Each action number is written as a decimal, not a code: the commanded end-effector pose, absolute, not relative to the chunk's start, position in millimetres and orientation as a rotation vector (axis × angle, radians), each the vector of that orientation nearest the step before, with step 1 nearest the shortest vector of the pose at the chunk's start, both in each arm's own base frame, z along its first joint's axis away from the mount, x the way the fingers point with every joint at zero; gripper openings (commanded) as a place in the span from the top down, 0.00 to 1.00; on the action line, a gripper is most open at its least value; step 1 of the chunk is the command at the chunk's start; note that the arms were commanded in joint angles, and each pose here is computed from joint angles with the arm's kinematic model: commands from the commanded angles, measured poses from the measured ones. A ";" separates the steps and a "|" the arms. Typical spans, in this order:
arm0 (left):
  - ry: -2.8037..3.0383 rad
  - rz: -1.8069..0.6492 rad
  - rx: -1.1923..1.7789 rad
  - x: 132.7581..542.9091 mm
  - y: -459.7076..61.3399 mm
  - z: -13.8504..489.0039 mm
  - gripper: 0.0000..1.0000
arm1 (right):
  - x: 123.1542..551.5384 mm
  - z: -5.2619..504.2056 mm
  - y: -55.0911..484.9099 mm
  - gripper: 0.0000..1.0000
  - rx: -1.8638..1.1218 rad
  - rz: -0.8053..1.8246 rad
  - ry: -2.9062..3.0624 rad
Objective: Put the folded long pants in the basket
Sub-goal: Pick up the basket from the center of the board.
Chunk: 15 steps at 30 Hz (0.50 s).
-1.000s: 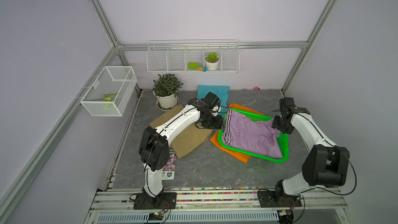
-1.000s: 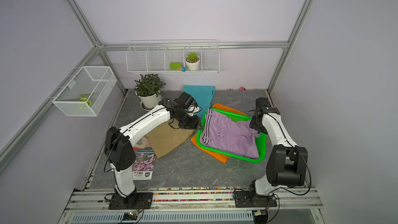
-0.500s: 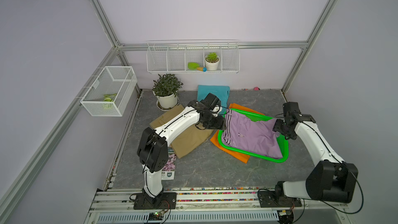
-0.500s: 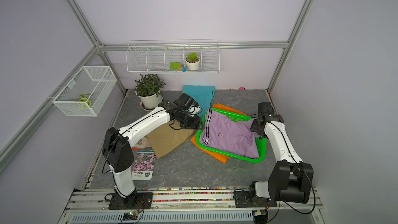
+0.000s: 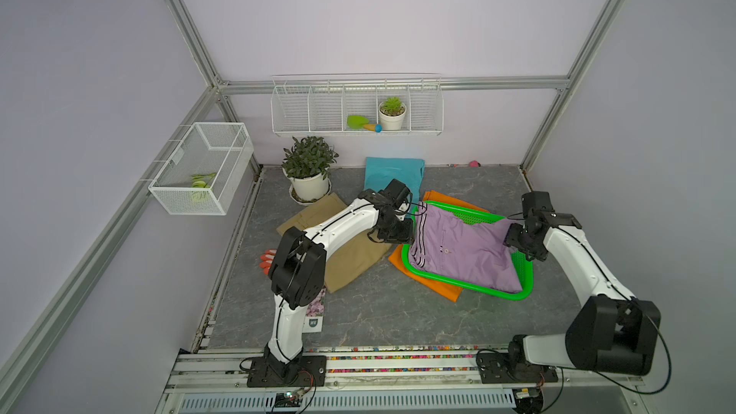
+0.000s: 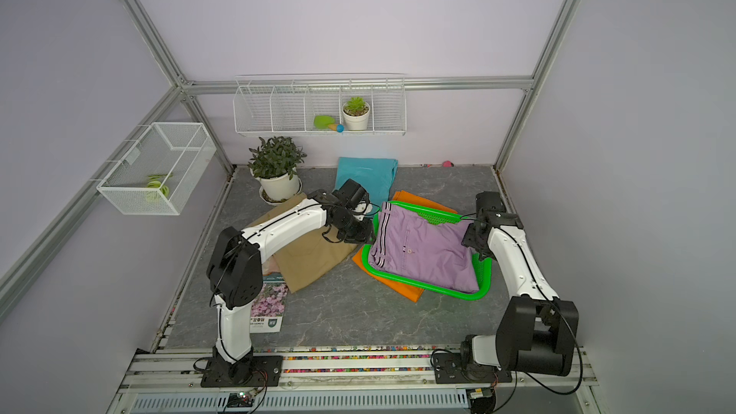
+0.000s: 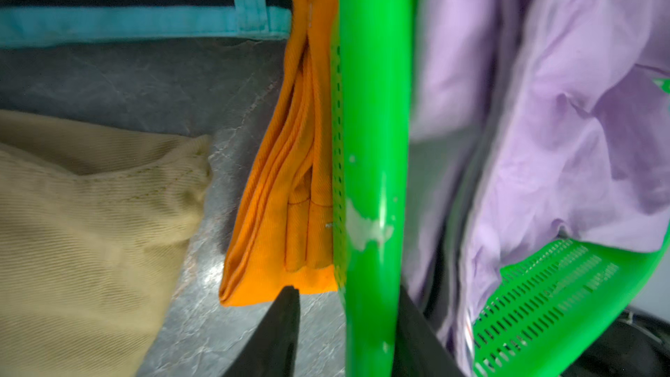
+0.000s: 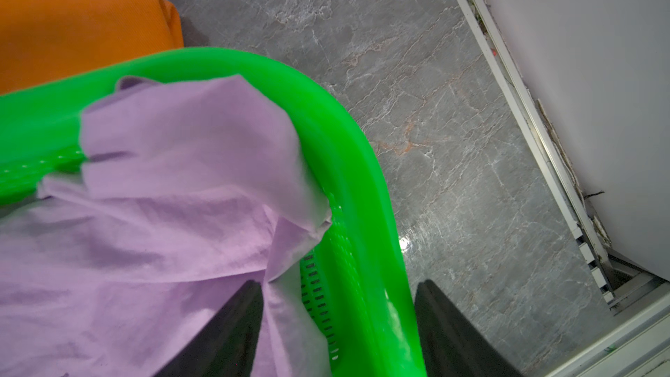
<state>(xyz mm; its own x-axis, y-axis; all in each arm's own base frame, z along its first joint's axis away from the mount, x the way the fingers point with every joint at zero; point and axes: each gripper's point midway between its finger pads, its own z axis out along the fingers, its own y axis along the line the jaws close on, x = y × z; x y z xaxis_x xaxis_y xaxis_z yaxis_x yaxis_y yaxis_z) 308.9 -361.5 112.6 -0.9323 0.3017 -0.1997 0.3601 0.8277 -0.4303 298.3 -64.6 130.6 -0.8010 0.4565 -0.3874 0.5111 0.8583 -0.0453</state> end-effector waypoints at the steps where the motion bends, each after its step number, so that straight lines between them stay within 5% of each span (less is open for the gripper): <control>1: 2.881 -0.682 0.508 317.7 -367.9 105.7 0.61 | 297.7 124.5 -61.9 0.29 0.730 -0.182 2.675; 5: 2.879 -0.689 0.512 317.0 -373.5 104.0 0.71 | 298.6 125.4 -60.5 0.30 0.724 -0.169 2.670; 9: 2.887 -0.696 0.510 316.0 -374.9 102.7 0.98 | 300.9 129.9 -59.3 0.30 0.723 -0.150 2.657; 15: 2.796 -0.871 0.525 308.4 -382.6 153.3 1.00 | 310.5 157.3 -47.4 0.31 0.694 -0.022 2.565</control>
<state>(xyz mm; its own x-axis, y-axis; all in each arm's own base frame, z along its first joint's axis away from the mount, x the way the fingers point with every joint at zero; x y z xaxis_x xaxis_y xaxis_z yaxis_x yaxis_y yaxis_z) 306.8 -378.1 112.6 -0.9346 0.2990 -0.1926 0.3552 0.8116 -0.4638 300.6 -59.5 136.6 -0.7905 0.4642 -0.3996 0.5046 0.8633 0.0047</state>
